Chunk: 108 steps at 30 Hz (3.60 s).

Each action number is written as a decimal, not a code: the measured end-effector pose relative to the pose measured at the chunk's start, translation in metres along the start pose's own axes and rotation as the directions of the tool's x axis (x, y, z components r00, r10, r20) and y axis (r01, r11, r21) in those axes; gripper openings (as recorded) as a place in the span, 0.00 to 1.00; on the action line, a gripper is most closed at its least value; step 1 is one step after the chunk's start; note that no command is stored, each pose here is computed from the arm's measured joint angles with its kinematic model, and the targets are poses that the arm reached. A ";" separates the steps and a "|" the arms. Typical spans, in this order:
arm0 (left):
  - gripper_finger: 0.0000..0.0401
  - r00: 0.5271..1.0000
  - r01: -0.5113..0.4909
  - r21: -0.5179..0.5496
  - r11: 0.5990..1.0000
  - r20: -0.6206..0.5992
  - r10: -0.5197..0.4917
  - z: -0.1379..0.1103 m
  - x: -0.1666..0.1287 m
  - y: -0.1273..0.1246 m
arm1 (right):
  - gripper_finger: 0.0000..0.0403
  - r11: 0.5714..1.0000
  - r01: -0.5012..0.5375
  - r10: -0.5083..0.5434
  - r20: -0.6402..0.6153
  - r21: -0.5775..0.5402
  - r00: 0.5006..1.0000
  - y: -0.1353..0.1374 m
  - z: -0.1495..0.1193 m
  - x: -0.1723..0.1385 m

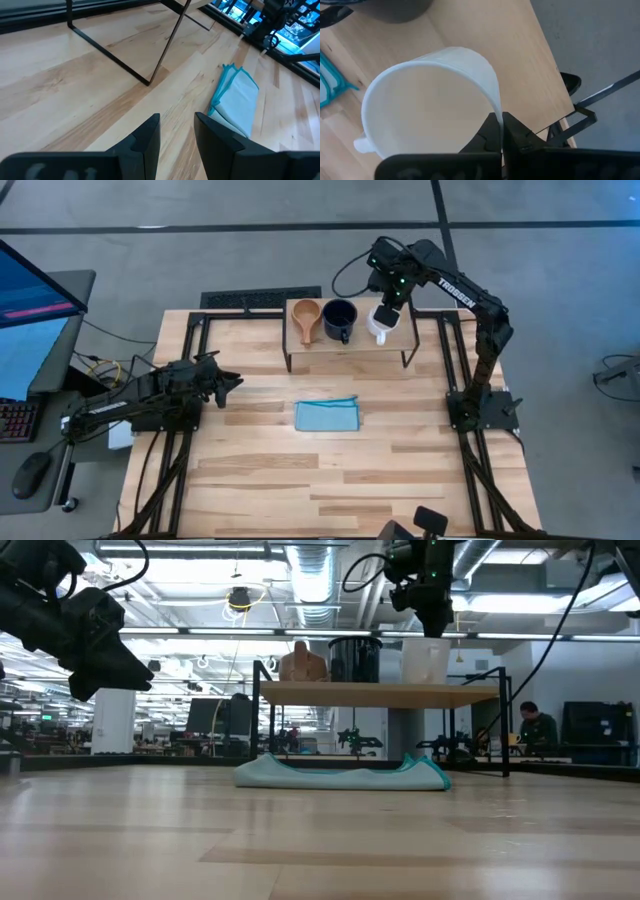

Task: Stack small to large cups/mugs on shelf
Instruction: Put the white mug on the shelf

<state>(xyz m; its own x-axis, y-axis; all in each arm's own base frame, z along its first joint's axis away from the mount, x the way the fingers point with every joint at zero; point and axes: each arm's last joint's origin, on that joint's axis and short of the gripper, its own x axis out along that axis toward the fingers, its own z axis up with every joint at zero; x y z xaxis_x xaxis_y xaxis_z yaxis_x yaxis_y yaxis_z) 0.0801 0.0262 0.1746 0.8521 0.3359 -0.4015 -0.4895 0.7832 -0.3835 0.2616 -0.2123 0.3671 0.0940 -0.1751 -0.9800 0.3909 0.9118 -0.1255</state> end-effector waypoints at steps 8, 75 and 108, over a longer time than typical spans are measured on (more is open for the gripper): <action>0.27 1.000 -0.001 0.000 1.000 0.000 0.001 0.000 0.000 0.000 | 0.02 1.000 0.000 0.000 0.000 -0.001 1.000 0.000 0.000 0.000; 0.27 1.000 0.001 0.010 1.000 0.000 -0.001 0.000 0.000 0.000 | 0.25 0.984 0.126 -0.139 -0.100 -0.130 0.985 0.025 0.025 0.030; 0.27 1.000 0.001 0.011 1.000 0.000 -0.001 0.000 0.000 0.000 | 0.29 0.985 0.167 -0.168 -0.008 -0.051 0.986 0.018 0.027 0.003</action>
<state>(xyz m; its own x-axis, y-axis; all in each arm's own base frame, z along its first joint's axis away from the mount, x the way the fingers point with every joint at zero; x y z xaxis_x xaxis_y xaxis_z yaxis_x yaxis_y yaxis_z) 0.0801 0.0262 0.1746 0.8526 0.3350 -0.4011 -0.4865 0.7890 -0.3752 0.2938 -0.2063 0.3659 0.0198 -0.3225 -0.9463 0.3540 0.8875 -0.2951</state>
